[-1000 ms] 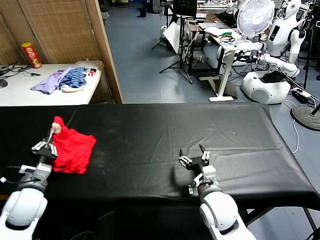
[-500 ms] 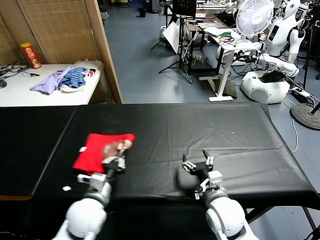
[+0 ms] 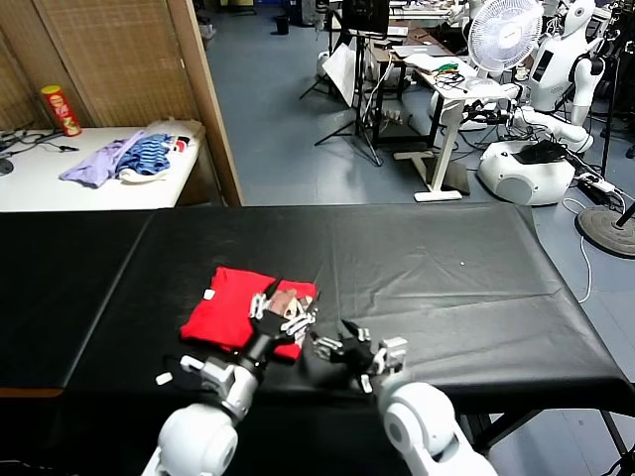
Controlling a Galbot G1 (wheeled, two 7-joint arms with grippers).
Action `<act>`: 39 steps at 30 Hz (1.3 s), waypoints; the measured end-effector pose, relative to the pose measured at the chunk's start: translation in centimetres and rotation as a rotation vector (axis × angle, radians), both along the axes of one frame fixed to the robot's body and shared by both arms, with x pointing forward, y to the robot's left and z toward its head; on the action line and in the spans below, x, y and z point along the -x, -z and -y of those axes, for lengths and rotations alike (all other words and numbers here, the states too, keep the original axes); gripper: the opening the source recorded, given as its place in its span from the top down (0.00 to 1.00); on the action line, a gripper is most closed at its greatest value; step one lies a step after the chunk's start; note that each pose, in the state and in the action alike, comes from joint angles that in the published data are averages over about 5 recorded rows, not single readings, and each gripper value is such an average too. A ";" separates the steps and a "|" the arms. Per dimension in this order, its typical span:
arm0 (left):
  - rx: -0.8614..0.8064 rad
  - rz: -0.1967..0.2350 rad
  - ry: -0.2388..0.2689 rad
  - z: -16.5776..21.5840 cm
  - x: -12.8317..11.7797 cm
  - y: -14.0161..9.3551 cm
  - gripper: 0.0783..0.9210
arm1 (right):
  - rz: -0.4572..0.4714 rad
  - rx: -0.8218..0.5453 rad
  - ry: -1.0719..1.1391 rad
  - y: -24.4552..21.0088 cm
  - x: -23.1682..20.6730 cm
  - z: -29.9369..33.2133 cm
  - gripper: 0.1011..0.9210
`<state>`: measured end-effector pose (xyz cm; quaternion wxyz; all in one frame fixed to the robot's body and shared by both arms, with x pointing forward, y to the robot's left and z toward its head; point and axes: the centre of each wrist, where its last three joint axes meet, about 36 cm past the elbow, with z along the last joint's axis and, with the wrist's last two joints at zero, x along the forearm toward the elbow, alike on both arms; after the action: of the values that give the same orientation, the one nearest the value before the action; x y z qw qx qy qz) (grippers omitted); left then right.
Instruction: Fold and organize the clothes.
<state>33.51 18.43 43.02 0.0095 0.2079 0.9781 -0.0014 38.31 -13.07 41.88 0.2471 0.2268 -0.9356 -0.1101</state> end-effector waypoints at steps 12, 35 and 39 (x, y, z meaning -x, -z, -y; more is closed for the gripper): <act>-0.004 0.044 -0.098 -3.2 1.0 0.1 0.15 | -0.074 -0.094 0.034 2.2 -4.6 -2.3 0.46; -0.004 -0.124 -0.211 -5.8 1.4 2.6 0.15 | 0.484 0.374 0.045 4.3 -3.1 4.6 0.33; -0.019 -0.174 -0.221 -6.1 1.8 2.4 0.15 | 0.484 0.387 0.084 3.6 1.1 6.2 0.17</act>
<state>31.70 24.54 40.62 -0.0774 0.0979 0.9921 -0.0091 37.22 -19.28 38.24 0.0508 0.1564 -0.9794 0.1169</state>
